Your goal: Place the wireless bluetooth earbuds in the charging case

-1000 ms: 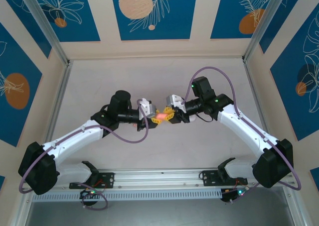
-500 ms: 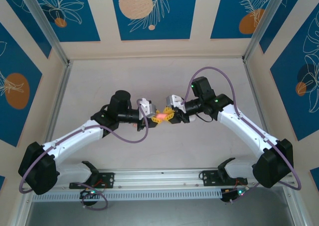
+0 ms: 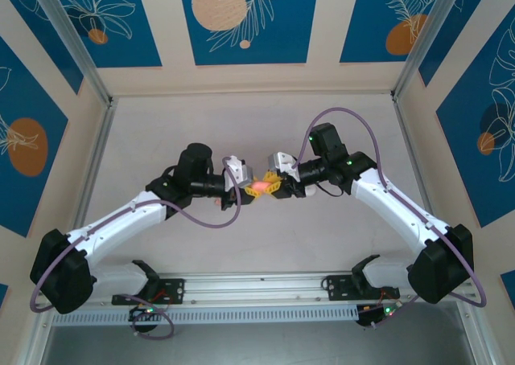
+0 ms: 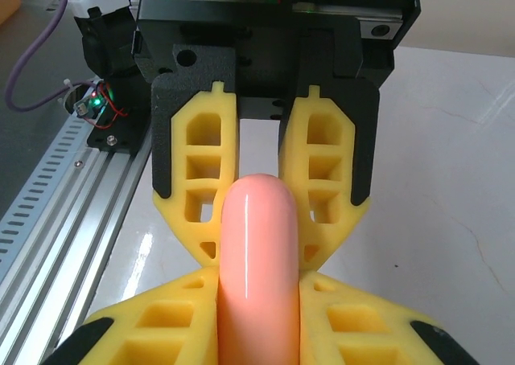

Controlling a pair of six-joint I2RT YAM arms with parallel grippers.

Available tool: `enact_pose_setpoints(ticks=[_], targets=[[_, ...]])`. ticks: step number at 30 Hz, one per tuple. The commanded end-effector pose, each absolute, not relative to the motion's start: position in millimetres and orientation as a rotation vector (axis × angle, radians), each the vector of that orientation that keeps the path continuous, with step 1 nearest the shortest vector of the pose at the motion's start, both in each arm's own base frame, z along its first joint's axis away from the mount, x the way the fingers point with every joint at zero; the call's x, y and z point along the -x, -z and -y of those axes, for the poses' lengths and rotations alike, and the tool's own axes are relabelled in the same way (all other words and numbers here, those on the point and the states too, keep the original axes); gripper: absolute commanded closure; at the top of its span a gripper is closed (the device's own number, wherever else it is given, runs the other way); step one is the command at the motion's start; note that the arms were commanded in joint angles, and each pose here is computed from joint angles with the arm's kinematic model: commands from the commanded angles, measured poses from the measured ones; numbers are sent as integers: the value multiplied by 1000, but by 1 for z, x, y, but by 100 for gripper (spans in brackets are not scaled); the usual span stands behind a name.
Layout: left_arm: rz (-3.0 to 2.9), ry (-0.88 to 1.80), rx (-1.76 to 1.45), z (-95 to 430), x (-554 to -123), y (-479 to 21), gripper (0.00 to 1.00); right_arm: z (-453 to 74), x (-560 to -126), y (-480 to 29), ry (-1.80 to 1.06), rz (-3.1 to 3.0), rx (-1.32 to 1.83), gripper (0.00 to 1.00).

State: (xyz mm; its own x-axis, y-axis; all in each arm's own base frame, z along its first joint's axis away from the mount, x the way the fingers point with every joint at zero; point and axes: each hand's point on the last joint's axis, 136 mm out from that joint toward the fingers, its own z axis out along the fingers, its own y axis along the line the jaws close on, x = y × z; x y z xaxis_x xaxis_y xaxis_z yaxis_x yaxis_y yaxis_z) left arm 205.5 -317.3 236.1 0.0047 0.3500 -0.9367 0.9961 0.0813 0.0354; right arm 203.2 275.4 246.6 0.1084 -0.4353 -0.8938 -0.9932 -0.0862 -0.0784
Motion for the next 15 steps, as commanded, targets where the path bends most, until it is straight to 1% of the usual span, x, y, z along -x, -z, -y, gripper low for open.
enact_pose_setpoints(ticks=[1,8,11,15], targets=[[-1483,930,-1375,319,-209,-252,83,-276,-199,-253,-948,-1400,1636,76],[-1431,933,-1379,320,-206,-255,91,-276,-199,-255,-943,-1403,1631,76],[-1395,939,-1380,320,-204,-255,100,-276,-201,-255,-938,-1407,1623,72],[-1355,952,-1379,320,-200,-254,100,-275,-205,-256,-927,-1423,1599,65]])
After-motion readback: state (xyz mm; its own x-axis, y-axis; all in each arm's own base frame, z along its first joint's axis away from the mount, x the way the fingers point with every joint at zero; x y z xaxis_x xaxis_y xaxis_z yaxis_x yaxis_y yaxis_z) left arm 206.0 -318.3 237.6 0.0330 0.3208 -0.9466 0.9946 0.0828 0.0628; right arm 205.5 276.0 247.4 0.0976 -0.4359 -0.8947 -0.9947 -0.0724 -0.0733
